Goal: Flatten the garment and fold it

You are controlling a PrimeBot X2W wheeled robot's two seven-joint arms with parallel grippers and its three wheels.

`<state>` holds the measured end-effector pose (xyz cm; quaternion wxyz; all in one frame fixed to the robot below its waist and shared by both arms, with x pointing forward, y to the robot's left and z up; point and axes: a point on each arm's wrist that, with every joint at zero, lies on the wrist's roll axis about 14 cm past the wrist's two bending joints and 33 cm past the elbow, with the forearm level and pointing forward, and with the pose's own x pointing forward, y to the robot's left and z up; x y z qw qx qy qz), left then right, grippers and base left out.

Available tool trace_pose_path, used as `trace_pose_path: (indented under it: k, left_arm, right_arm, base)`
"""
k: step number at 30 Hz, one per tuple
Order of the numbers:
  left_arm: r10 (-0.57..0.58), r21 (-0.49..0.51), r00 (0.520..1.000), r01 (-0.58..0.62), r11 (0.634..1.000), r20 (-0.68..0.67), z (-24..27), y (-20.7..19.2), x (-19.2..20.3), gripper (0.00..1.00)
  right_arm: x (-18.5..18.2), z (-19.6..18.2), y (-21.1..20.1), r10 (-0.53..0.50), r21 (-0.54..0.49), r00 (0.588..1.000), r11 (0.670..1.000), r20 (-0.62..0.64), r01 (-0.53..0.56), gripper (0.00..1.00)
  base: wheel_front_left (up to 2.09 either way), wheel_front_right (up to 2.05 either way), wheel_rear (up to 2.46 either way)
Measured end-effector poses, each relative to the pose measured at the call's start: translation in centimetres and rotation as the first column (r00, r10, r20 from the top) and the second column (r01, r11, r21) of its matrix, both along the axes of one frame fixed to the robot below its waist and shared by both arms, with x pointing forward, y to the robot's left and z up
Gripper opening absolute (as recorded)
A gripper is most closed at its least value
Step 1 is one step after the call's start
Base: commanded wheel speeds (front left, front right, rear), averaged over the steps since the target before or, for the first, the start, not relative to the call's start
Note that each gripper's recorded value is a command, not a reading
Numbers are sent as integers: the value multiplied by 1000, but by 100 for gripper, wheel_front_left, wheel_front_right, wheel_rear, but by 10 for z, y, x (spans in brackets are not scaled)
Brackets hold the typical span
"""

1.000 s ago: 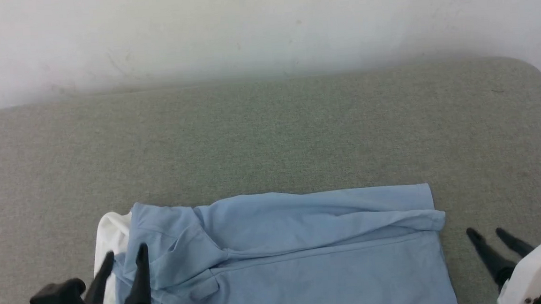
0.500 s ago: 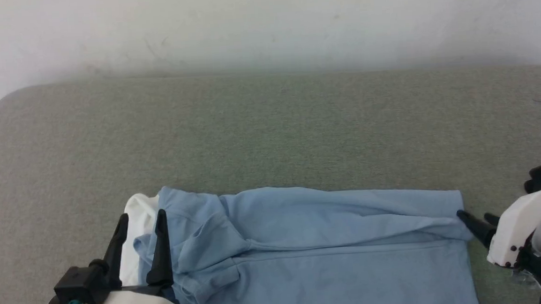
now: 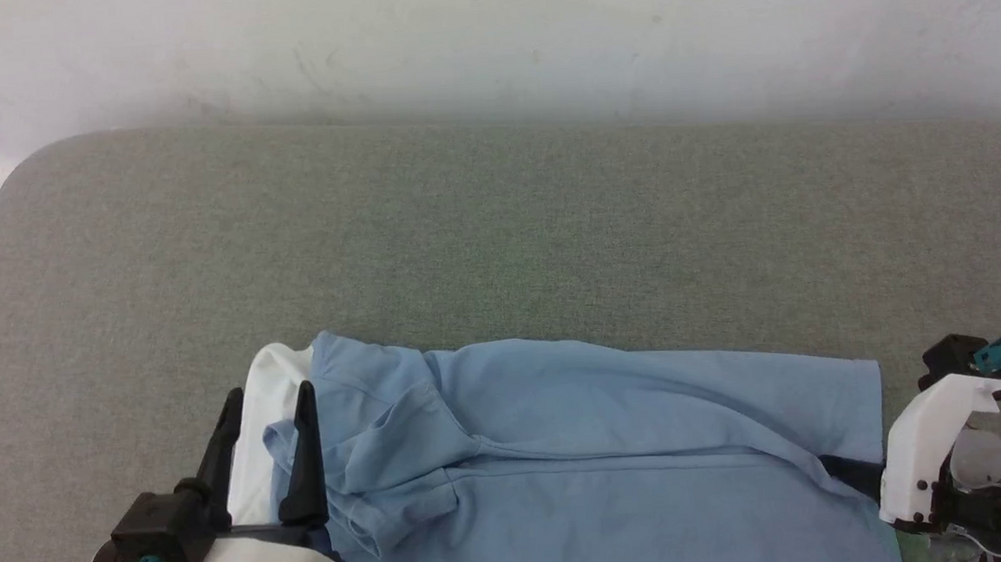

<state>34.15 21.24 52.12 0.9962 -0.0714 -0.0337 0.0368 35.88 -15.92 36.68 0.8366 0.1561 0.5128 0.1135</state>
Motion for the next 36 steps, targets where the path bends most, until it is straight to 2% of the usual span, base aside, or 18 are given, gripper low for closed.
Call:
trace_pose_path:
  k: [5,12,15,18,25,27,30,32,34,36]
  left_arm:
    - [-3,13,1000,3,1000,-1,0,1,-1,100]
    - [-10,26,1000,10,1000,15,5,2,-3,100]
    - [-18,33,1000,17,999,22,7,1,-3,100]
    - [-23,47,999,22,999,24,8,0,-2,100]
    - [-46,52,999,45,998,20,7,-7,2,100]
    - [-51,51,999,50,997,14,7,-8,2,100]
    - [-56,52,998,55,997,13,7,-10,2,100]
    - [-59,51,998,58,997,16,8,-11,1,100]
    - [-60,50,998,59,997,9,7,-11,-1,100]
    - [-58,50,998,57,997,10,7,-11,-2,100]
  right_arm:
    - [-11,0,7,12,24,1000,1000,-28,-11,0]
    - [-6,25,0,-18,21,994,1000,108,16,0]
    - [-2,42,-19,-66,7,982,998,179,66,0]
    - [-7,48,-45,-133,-12,971,990,198,138,0]
    - [-21,56,-116,-306,-80,928,941,215,329,0]
    - [-22,61,-123,-330,-74,916,932,226,354,0]
    - [-21,63,-99,-317,5,928,946,196,323,0]
    - [-19,69,-62,-282,130,945,956,166,262,0]
    - [-18,79,-24,-224,266,965,947,140,181,0]
    - [-18,91,5,-166,370,978,923,130,107,0]
  base:
    - [0,0,0]
    - [0,0,0]
    - [0,0,0]
    - [0,0,0]
    - [0,0,0]
    - [0,0,0]
    - [0,0,0]
    - [0,0,0]
    - [0,0,0]
    - [0,0,0]
